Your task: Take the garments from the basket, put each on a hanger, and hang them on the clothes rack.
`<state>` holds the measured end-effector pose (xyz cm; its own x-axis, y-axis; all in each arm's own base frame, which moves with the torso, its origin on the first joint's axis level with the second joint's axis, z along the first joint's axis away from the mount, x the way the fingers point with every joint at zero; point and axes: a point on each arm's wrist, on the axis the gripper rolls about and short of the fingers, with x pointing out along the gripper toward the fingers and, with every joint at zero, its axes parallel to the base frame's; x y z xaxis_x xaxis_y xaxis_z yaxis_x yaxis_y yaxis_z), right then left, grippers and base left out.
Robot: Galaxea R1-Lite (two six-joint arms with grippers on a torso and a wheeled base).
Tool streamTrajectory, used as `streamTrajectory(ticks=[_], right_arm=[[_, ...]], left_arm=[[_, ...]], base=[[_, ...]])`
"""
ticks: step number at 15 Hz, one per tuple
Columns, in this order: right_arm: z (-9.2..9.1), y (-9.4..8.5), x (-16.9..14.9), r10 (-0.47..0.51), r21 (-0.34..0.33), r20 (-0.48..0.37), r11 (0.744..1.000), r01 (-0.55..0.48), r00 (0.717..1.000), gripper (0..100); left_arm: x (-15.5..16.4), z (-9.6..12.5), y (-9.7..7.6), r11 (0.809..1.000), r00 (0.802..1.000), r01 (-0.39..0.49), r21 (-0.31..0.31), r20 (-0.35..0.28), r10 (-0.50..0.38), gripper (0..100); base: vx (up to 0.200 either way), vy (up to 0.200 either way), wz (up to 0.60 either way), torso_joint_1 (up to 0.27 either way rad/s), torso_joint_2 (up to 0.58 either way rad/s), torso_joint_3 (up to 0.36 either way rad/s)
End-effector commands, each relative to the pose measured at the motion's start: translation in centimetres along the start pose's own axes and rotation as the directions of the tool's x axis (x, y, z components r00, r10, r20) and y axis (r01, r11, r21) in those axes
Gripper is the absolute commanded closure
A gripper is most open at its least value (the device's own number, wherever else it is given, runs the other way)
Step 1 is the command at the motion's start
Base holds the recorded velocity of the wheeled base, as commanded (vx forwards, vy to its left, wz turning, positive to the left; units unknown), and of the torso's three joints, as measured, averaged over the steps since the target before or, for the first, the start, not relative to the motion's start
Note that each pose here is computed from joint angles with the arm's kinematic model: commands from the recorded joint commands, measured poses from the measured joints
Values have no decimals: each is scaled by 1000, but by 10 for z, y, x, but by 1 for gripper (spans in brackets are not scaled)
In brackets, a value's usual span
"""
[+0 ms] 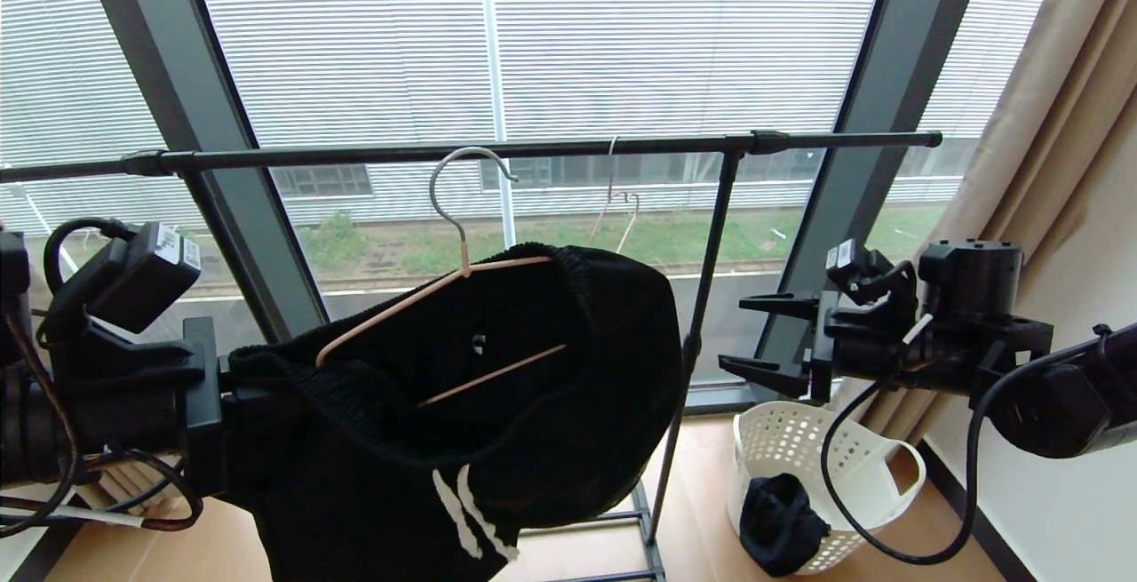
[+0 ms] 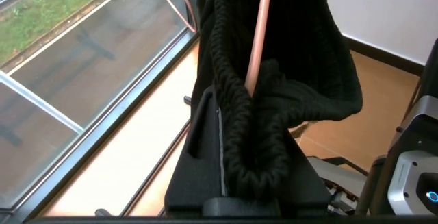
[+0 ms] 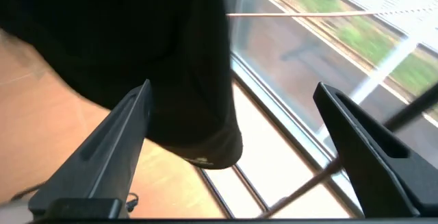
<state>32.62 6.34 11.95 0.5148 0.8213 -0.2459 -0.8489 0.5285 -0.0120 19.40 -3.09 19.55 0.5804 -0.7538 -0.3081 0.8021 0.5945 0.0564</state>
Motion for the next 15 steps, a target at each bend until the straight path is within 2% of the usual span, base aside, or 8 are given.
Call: streamTrajectory(ticks=[1,3,6,8,11,14,15], right_arm=[[19,17,5,-8,2,25,1000,8,1000,0],[38,33,6,-51,67,50,997,47,997,0],[54,50,16,-144,122,61,983,136,988,0],[54,52,19,-179,127,53,977,171,982,0],[53,51,20,-178,128,49,977,171,983,0],[52,51,21,-178,128,46,977,171,983,0],[52,51,21,-178,128,45,977,171,983,0]], left_arm=[[0,-2,3,1000,1000,-18,-11,-11,18,100],[0,-6,8,997,997,-68,-38,-39,67,100],[4,-9,13,985,988,-142,-94,-82,134,100],[6,-13,15,981,986,-149,-123,-99,138,100],[10,-20,11,983,987,-124,-135,-121,108,100],[20,-30,9,981,982,-110,-158,-170,82,100],[27,-35,8,979,972,-131,-159,-213,95,100]], base=[[0,0,0,0,0,0],[0,0,0,0,0,0],[0,0,0,0,0,0],[0,0,0,0,0,0],[0,0,0,0,0,0],[0,0,0,0,0,0],[0,0,0,0,0,0]])
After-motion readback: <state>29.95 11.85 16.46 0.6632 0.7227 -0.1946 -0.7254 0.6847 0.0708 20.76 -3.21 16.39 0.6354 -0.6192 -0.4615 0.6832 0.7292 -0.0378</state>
